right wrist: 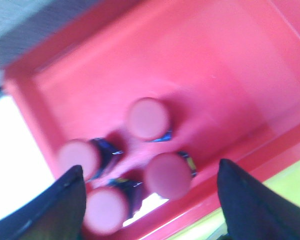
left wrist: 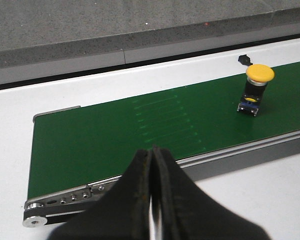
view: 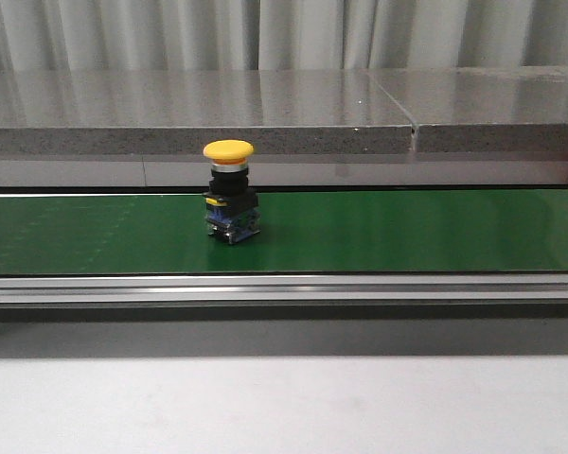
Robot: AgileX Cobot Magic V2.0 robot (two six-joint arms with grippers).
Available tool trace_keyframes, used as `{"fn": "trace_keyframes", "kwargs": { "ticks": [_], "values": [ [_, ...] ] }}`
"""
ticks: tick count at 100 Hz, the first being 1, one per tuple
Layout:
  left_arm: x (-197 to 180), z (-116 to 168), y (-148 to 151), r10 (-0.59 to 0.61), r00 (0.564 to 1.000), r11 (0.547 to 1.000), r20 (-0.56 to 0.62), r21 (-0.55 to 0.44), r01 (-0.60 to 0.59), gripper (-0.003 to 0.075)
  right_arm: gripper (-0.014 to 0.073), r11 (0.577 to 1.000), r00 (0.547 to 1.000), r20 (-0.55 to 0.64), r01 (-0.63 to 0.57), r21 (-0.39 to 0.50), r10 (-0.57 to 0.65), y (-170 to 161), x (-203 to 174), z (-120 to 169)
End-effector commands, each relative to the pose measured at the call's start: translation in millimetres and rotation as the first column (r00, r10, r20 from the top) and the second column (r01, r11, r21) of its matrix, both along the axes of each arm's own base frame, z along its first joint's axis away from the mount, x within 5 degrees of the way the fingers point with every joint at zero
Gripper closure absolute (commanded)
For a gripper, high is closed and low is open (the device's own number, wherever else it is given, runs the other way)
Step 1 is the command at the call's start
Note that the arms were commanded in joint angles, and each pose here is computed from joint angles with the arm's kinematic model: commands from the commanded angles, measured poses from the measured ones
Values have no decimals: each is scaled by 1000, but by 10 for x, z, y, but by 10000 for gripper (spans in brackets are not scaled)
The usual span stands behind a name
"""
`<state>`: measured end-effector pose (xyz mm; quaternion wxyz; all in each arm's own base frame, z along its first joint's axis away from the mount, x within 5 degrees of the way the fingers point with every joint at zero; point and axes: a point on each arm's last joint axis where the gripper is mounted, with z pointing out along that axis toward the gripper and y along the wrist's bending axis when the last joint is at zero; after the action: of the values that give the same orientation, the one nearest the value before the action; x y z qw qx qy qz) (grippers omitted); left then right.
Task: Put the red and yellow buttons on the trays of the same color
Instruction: 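Move the right gripper back over the yellow button on the belt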
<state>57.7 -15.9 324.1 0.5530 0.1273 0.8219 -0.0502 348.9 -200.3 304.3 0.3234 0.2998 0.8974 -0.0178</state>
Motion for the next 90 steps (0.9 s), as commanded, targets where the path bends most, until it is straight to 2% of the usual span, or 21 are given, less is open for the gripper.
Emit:
{"fn": "trace_keyframes", "kwargs": {
  "ticks": [1, 24, 43, 59, 75, 90],
  "values": [
    [16, 135, -8, 0, 996, 999, 84, -36, 3, 741, 43, 996, 990, 133, -25, -82, 36, 194, -111, 453],
    [16, 135, -8, 0, 996, 999, 84, -36, 3, 741, 43, 990, 979, 167, -96, -108, 113, 613, -341, 625],
    [16, 135, -8, 0, 996, 999, 84, -36, 3, 741, 43, 971, 956, 209, -174, -165, 206, 981, -577, 788],
    [16, 135, -8, 0, 996, 999, 84, -36, 3, 741, 43, 947, 937, 179, -272, -172, 301, 1260, -716, 842],
    [16, 135, -8, 0, 996, 999, 84, -36, 3, 741, 43, 893, 893, 114, -411, -184, 435, 1541, -763, 850],
    [16, 135, -8, 0, 996, 999, 84, -36, 3, 741, 43, 840, 845, 46, -522, -150, 533, 1796, -782, 800]
  ]
}}
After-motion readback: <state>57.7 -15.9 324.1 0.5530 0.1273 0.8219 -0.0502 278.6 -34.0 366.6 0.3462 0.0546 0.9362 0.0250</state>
